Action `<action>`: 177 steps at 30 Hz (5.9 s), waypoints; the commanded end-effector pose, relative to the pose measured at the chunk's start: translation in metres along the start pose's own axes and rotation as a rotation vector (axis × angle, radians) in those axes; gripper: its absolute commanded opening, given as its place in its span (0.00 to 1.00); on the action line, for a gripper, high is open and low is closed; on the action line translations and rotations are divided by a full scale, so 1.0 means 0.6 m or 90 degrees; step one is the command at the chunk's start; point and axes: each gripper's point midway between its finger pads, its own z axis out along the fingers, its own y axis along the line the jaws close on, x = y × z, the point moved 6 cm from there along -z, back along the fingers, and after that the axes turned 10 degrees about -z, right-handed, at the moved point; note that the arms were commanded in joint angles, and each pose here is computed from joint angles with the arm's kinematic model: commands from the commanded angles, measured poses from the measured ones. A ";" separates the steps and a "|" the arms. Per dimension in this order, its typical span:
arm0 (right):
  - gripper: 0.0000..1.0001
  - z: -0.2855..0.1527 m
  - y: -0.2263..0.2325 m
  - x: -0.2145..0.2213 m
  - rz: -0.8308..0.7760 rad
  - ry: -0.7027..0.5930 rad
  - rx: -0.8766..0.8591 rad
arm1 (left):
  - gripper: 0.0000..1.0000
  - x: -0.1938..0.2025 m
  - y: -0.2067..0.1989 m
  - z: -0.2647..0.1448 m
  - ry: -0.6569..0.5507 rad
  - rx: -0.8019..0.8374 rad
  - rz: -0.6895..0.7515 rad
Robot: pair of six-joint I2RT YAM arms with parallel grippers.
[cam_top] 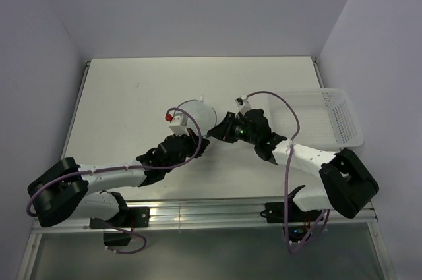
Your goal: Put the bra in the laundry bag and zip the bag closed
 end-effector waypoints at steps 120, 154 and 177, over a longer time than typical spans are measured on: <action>0.09 0.041 0.057 -0.062 -0.009 -0.078 -0.052 | 0.00 -0.026 -0.022 -0.025 -0.033 0.042 0.023; 0.00 0.103 -0.048 -0.115 -0.039 -0.009 0.010 | 0.00 -0.063 0.084 -0.119 -0.114 -0.168 0.077; 1.00 -0.039 0.034 -0.173 -0.110 -0.181 0.023 | 0.99 -0.248 -0.074 -0.236 -0.296 -0.083 0.074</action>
